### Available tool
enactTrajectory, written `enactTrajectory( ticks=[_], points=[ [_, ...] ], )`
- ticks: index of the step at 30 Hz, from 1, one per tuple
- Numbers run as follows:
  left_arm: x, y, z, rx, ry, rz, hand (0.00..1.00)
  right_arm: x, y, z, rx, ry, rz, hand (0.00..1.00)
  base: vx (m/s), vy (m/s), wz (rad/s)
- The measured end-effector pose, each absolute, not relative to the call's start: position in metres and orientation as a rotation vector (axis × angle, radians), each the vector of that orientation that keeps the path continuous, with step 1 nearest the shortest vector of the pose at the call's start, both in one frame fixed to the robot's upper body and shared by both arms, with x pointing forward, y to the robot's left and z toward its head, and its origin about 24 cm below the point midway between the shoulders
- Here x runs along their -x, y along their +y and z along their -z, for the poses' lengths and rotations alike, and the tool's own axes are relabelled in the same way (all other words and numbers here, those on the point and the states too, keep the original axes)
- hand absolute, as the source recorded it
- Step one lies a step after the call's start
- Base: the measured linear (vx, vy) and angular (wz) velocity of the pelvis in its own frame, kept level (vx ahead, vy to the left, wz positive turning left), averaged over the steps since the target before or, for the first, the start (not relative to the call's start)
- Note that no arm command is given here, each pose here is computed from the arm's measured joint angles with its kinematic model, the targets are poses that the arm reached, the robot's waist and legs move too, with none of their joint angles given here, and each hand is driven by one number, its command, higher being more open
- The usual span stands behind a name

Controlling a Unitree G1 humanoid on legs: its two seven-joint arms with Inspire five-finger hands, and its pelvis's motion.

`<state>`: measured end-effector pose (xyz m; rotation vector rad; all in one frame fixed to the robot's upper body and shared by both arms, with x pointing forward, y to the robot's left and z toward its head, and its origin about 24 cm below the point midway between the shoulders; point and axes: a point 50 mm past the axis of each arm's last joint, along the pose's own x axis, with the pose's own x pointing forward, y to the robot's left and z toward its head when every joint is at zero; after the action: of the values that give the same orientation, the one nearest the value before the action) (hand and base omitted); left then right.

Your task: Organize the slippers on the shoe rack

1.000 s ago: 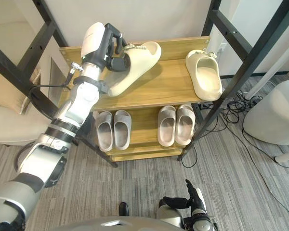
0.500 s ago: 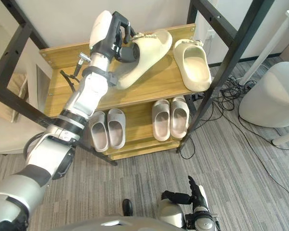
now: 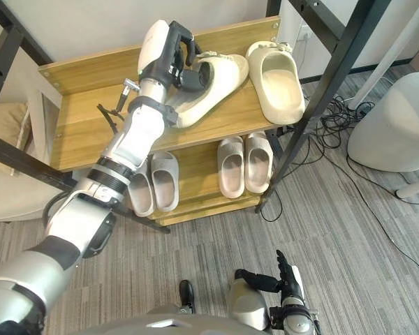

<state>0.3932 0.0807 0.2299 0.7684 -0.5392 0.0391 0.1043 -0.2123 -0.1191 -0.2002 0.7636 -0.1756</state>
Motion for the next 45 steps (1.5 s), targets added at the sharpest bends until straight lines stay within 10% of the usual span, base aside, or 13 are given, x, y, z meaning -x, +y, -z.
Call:
enactTrajectory(
  ticks=[37, 45],
  points=[
    [-0.377, 0.072, -0.256, -0.728, -0.702, -0.066, 1.00, -0.098, -0.214, 0.121, 0.207, 0.777, 0.188, 1.00, 0.00, 0.000, 0.03],
    [-0.362, 0.103, -0.221, -0.377, -0.600, -0.040, 1.00, -0.097, -0.216, 0.125, 0.214, 0.802, 0.187, 1.00, 0.00, 0.001, 0.03]
  ],
)
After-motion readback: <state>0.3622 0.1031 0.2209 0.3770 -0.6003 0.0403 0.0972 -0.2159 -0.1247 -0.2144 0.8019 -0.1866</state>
